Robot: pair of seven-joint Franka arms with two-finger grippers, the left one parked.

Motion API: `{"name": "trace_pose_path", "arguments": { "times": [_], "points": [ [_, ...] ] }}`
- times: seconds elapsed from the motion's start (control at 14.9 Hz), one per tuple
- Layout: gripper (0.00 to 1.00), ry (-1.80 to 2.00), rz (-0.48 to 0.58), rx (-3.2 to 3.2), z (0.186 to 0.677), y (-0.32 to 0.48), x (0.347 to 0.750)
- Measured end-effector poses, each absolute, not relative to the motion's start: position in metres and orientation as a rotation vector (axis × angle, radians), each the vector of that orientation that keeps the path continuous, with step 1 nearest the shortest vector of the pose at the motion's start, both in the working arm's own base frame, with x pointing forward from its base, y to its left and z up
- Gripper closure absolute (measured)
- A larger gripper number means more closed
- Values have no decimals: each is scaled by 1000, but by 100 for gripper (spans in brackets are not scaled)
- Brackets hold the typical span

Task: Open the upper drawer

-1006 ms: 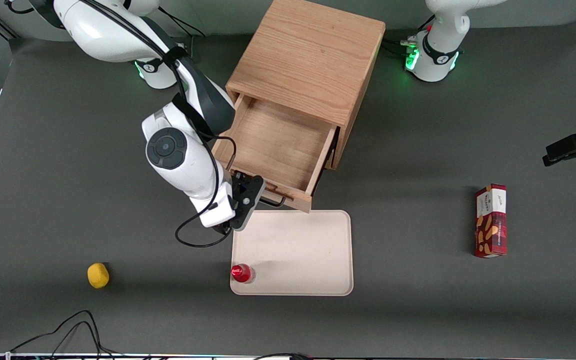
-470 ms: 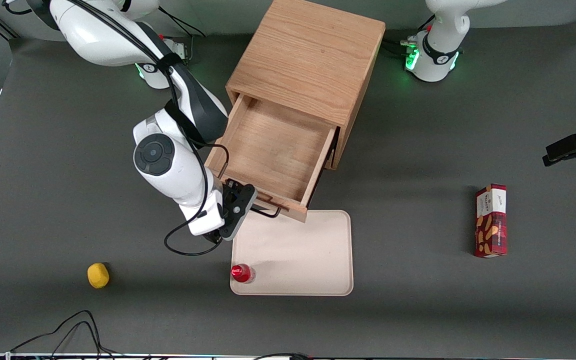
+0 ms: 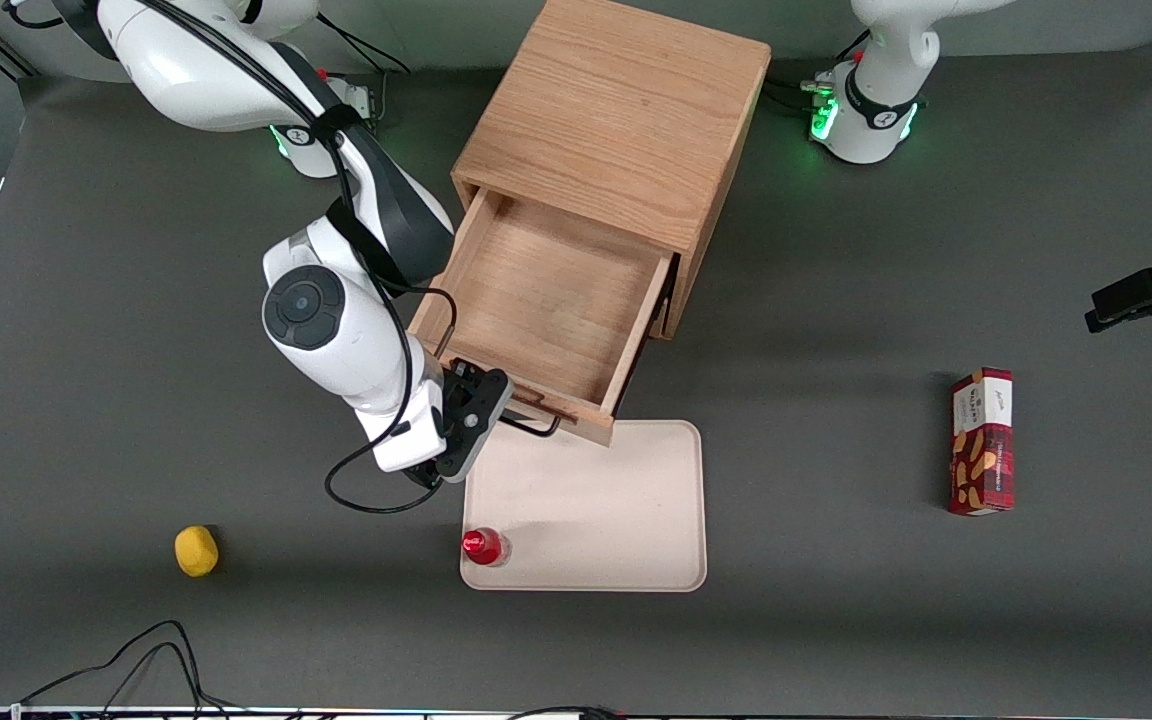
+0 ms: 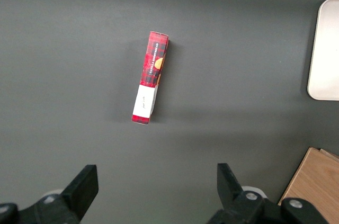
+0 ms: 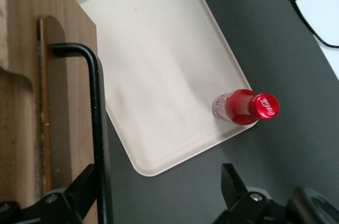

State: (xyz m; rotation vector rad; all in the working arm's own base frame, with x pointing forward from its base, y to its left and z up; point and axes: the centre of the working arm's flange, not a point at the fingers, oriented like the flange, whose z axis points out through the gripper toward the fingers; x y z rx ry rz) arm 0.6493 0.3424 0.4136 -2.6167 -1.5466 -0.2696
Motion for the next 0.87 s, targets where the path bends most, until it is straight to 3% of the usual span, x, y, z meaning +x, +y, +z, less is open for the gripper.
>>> {"name": "trace_pose_path", "arguments": {
  "times": [0.47,0.67,0.87],
  "points": [
    [0,-1305,-510,-2676,525,280,661],
    [0,-1091,-457,-2782,579,210,648],
    [0,-730,-329,-2911,609,160,617]
  ]
}}
